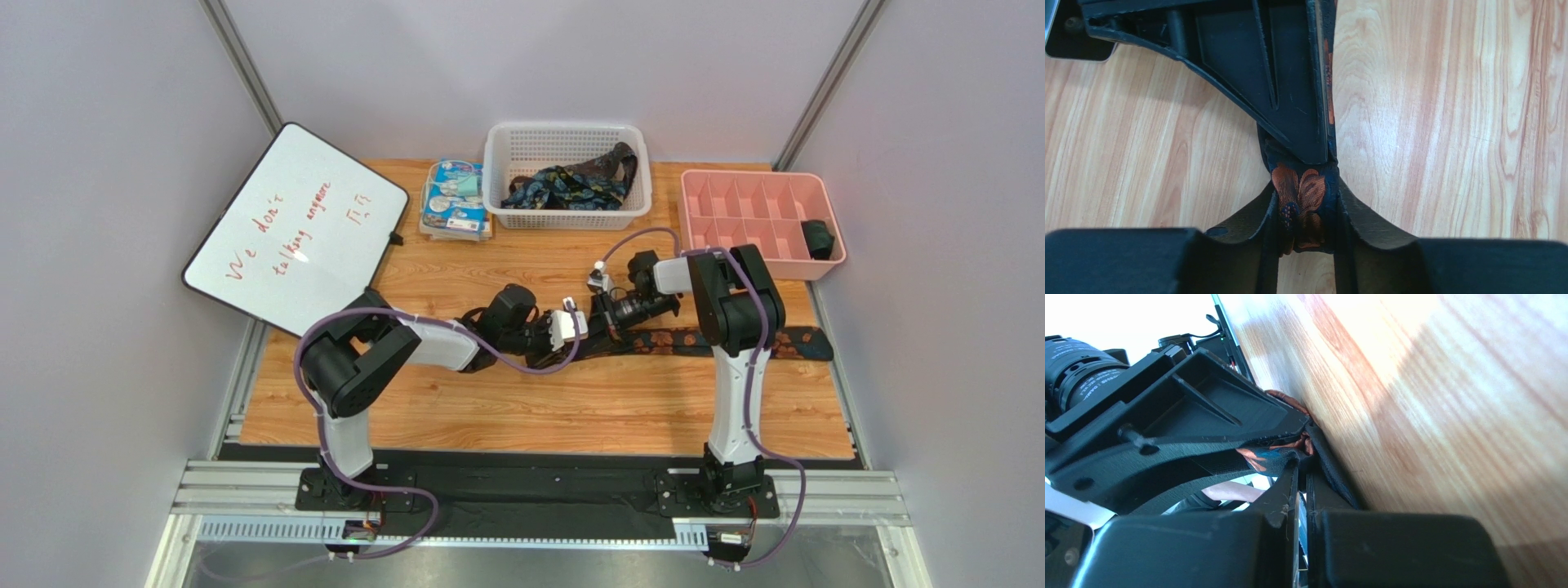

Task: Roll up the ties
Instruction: Roll the tie at the center of the board.

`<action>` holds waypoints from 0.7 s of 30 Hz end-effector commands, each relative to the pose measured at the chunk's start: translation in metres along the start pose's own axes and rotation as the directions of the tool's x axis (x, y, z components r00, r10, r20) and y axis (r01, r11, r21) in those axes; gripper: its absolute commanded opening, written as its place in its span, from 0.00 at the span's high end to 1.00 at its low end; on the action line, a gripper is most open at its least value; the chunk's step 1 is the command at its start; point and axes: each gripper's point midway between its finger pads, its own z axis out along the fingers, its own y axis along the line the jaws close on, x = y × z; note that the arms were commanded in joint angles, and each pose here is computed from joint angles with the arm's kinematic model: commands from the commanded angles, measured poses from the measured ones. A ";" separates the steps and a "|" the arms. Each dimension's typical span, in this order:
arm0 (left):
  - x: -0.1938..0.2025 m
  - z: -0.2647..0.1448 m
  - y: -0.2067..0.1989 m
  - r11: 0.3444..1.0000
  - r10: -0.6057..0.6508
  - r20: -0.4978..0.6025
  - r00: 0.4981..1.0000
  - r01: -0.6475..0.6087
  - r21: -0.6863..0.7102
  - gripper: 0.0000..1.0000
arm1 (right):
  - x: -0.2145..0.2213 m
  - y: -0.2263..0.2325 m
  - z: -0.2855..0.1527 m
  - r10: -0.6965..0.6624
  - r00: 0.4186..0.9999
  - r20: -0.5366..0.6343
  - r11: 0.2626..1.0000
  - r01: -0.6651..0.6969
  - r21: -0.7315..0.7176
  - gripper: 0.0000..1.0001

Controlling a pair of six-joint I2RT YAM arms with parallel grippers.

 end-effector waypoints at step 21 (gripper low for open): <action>0.042 -0.034 -0.046 0.985 -0.060 -0.499 0.865 0.131 0.108 0.74 | 0.014 0.020 0.012 0.061 0.998 0.010 0.995 -0.061 0.075 0.55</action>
